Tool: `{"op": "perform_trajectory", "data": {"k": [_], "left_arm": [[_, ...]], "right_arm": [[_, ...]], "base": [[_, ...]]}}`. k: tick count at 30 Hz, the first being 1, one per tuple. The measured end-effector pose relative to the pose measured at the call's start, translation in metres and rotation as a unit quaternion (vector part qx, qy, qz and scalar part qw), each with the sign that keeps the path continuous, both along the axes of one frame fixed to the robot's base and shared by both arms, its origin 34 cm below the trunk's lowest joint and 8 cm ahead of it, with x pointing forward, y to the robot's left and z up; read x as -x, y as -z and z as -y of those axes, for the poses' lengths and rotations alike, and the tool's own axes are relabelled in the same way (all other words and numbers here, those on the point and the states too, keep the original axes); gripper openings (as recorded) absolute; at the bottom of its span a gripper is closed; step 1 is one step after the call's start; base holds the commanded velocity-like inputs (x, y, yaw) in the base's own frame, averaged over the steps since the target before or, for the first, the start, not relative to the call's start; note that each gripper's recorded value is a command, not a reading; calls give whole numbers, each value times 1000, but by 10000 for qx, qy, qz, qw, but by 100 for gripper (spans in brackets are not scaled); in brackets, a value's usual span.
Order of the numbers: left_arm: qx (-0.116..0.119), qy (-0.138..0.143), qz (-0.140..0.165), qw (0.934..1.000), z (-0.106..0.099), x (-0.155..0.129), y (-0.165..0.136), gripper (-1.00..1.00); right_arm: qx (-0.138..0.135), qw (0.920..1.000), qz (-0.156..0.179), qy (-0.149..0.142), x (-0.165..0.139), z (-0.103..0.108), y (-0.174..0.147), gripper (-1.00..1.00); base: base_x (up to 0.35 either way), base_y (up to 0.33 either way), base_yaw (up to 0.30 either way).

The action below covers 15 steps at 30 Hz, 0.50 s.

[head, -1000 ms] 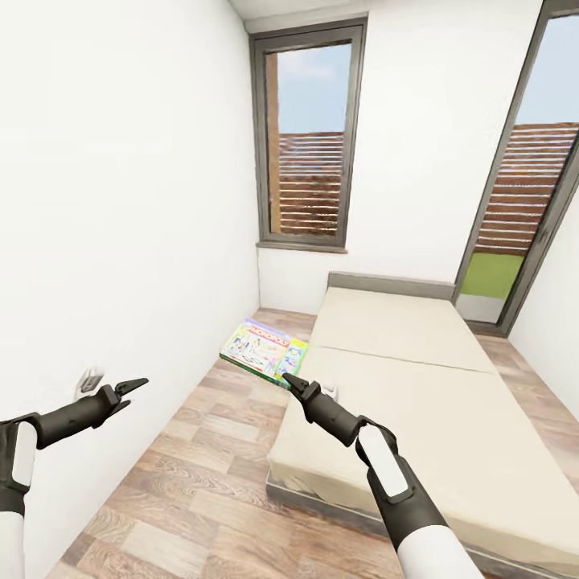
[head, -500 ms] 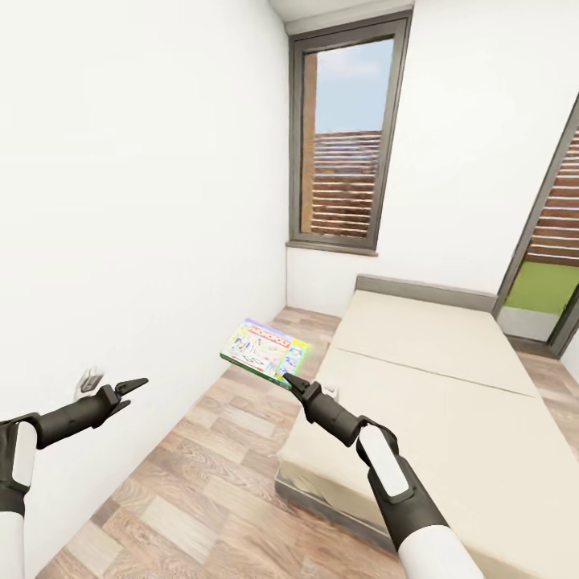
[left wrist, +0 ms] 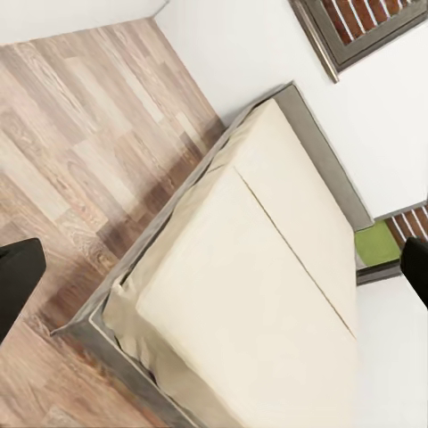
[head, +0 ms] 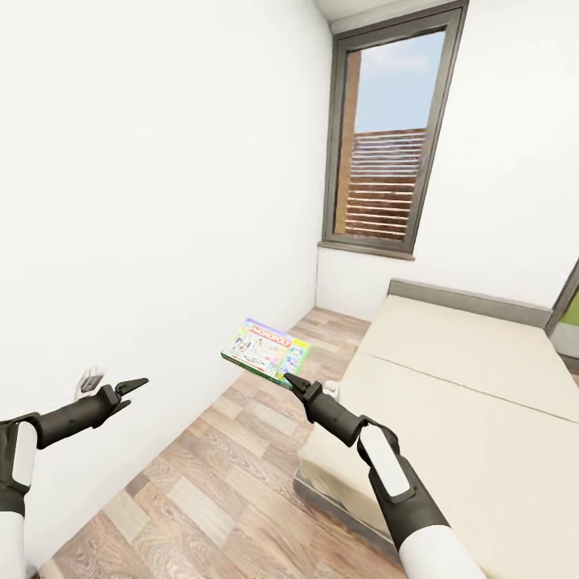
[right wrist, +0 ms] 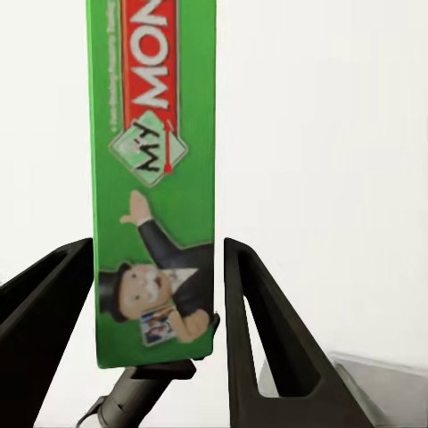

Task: Put all the toys in the child's room - the three board games (two on the bed and one on the table), the two jigsaw puzzles on the table, and the tennis ball on the table - inside the toy box on the table in the child's room.

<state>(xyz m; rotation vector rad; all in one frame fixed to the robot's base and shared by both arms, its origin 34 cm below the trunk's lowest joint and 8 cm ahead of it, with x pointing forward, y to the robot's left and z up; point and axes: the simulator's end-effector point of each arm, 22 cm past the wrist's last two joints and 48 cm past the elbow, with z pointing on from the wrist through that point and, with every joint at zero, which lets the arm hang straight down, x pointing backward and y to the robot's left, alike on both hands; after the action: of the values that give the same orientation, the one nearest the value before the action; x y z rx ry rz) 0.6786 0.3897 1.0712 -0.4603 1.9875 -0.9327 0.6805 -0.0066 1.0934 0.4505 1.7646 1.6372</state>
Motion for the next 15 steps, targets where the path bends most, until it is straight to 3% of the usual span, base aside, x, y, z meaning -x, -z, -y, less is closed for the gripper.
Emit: {"op": "perform_trajectory", "data": {"k": [15], "left_arm": [[-12,-5,16,10000,0,0,0,100]], "right_arm": [[21,10000,3,0,0,0,1,-100]], "base": [[-31,-93,286]]}}
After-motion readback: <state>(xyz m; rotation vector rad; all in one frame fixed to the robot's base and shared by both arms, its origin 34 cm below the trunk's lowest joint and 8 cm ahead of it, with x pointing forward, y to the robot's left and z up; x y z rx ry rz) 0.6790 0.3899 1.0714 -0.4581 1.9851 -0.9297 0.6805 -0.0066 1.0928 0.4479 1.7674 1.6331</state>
